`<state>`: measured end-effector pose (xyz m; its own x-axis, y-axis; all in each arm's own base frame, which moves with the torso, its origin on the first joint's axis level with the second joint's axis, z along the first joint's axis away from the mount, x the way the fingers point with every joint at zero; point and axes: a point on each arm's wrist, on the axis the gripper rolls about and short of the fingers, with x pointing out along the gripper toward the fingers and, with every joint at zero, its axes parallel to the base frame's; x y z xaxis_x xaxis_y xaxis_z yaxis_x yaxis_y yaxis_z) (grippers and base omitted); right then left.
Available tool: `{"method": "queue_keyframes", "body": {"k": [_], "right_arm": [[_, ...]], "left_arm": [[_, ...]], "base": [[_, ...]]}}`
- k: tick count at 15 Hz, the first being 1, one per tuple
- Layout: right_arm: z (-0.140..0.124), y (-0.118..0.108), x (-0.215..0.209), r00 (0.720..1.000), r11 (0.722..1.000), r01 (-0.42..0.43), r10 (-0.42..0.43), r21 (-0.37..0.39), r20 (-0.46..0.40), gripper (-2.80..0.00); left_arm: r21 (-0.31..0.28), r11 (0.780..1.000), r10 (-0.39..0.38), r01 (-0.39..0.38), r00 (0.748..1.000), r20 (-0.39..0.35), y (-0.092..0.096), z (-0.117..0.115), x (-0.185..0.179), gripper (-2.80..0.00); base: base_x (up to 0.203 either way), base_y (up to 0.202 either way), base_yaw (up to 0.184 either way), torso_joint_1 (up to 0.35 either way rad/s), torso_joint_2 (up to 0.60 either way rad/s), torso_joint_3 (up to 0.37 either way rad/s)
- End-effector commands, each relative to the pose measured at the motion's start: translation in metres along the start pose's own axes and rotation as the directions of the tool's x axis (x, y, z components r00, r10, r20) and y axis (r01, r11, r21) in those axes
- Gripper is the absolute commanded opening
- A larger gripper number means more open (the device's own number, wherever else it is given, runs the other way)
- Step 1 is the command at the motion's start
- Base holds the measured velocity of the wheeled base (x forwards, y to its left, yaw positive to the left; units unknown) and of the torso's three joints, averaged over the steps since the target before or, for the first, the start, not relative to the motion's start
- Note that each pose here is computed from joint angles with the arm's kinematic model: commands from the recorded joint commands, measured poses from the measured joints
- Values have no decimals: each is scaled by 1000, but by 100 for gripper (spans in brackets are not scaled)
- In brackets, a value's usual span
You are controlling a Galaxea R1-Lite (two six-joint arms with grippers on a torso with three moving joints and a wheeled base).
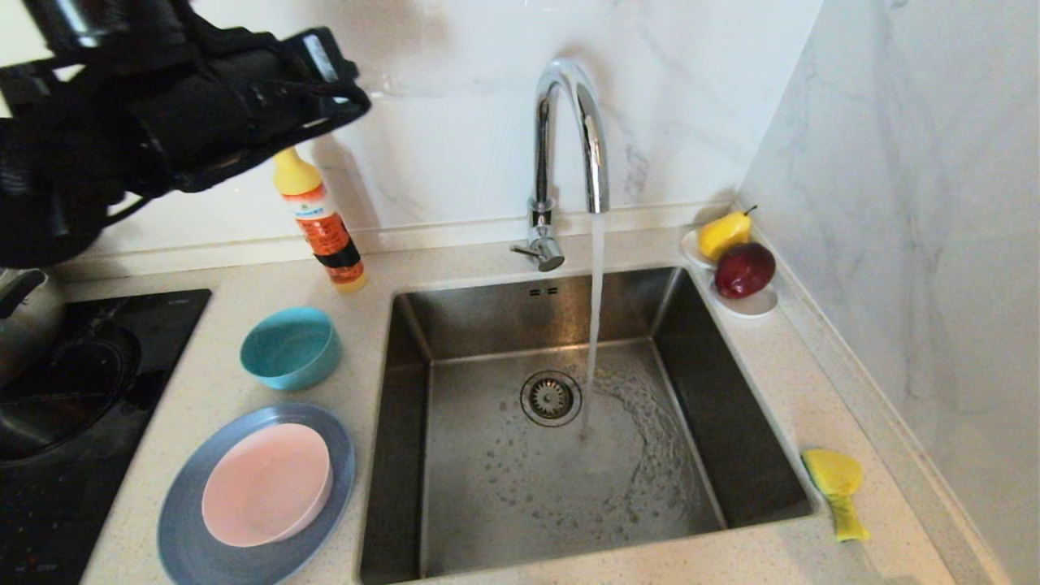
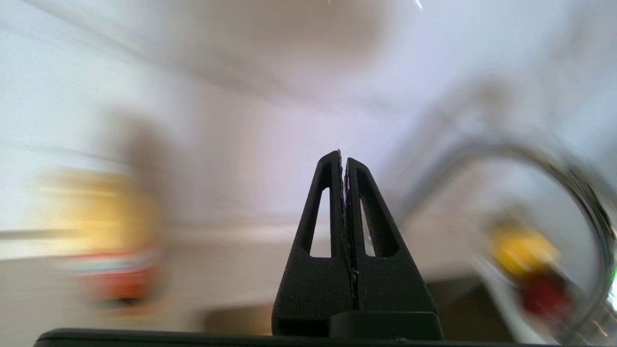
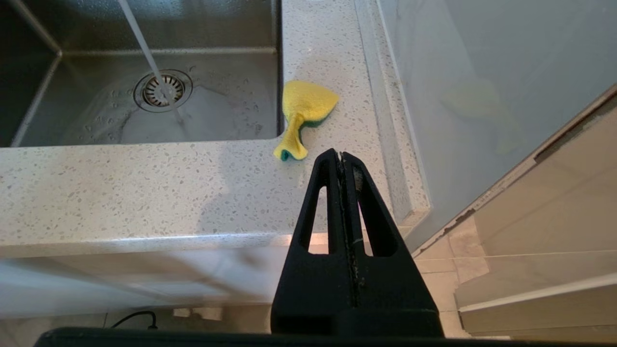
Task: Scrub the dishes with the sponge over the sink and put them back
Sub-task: Pick up a bowl and the sponge
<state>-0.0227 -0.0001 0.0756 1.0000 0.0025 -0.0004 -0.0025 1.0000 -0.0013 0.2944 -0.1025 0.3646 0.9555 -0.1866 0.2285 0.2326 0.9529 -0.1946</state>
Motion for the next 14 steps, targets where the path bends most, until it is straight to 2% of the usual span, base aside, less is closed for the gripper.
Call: {"method": "queue_keyframes", "body": {"k": [1, 3, 5, 7, 9, 12, 13, 14], "right_arm": [[0, 0, 0, 1000, 1000, -1, 1, 0, -1, -280], [0, 0, 0, 1000, 1000, 0, 0, 0, 0, -280], [0, 0, 0, 1000, 1000, -1, 1, 0, -1, -280], [0, 0, 0, 1000, 1000, -1, 1, 0, -1, -280], [0, 0, 0, 1000, 1000, 1, -1, 0, -1, -280], [0, 0, 0, 1000, 1000, -1, 1, 0, -1, -280], [0, 0, 0, 1000, 1000, -1, 1, 0, -1, -280], [0, 0, 0, 1000, 1000, 0, 0, 0, 0, -280]], "left_arm": [[29, 995, 85, -91, 982, 168, 6, 52, -83, -280], [54, 987, 138, -154, 964, 226, 16, 60, -147, -280], [64, 975, 188, -211, 948, 259, 29, 50, -211, -280], [86, 954, 255, -287, 929, 269, 45, 21, -266, -280], [96, 924, 325, -370, 893, 313, 55, -2, -315, -280], [131, 859, 434, -495, 840, 327, 60, -48, -372, -280], [153, 851, 443, -502, 843, 305, 61, -67, -386, -280], [188, 857, 430, -480, 866, 255, 63, -89, -395, -280]], "base": [[0, 0, 0, 0, 0, 0], [0, 0, 0, 0, 0, 0], [0, 0, 0, 0, 0, 0], [0, 0, 0, 0, 0, 0], [0, 0, 0, 0, 0, 0], [0, 0, 0, 0, 0, 0], [0, 0, 0, 0, 0, 0], [0, 0, 0, 0, 0, 0]]}}
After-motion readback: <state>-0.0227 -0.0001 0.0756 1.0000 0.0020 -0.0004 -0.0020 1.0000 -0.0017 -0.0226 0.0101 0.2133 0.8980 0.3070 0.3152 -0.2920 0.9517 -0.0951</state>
